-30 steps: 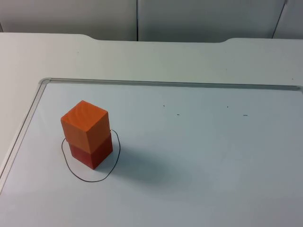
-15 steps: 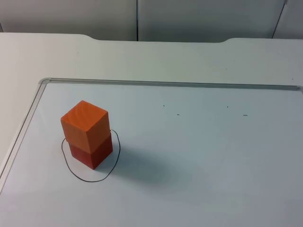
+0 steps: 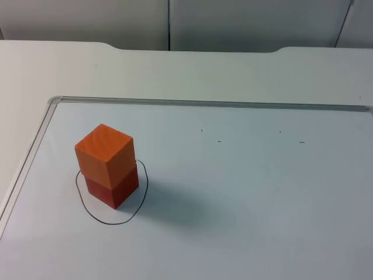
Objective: Pick up one cube with the left hand and another cube with the right hand. First place the cube in the right hand at the target position, then stack the cube in the left hand on top.
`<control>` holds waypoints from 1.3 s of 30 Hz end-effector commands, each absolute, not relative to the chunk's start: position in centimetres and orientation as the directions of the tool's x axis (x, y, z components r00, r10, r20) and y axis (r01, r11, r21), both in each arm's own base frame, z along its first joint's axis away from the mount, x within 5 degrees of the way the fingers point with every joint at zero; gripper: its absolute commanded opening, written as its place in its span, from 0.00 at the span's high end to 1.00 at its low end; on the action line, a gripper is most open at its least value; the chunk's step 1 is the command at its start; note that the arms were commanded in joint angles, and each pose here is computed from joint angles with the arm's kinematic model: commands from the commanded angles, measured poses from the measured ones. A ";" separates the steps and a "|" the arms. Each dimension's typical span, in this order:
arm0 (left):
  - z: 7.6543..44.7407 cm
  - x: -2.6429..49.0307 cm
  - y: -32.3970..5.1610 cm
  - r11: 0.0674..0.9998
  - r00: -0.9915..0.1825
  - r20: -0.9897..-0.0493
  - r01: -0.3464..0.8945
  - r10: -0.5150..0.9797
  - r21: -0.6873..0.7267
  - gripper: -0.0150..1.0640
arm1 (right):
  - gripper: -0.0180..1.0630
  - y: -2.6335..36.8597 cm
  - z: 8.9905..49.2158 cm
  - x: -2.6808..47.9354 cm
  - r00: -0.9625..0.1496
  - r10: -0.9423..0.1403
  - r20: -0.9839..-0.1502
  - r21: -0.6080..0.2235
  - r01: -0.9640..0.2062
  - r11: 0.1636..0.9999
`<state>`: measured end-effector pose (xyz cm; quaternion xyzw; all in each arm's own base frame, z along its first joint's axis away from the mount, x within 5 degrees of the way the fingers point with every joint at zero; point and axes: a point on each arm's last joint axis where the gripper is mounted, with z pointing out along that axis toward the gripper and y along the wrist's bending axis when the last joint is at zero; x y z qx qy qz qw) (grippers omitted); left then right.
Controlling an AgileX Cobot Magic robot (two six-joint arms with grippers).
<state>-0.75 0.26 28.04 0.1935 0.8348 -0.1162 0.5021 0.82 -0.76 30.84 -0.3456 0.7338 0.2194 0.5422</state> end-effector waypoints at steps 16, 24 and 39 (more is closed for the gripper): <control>28.0 -0.7 0.2 0.903 -0.420 -0.888 0.430 0.186 -0.015 0.01 | 0.18 -0.2 29.8 0.3 -0.235 -0.298 -0.925 0.003 -0.790 0.614; 28.0 -0.7 0.2 0.901 -0.418 -0.888 0.434 0.191 -0.010 0.01 | 0.18 -0.8 27.8 -0.1 -0.307 -0.350 -0.885 0.023 -0.779 0.626; 28.0 -0.7 0.2 0.900 -0.418 -0.888 0.436 0.190 -0.012 0.01 | 0.18 -0.9 27.9 0.1 -0.317 -0.336 -0.887 0.031 -0.767 0.641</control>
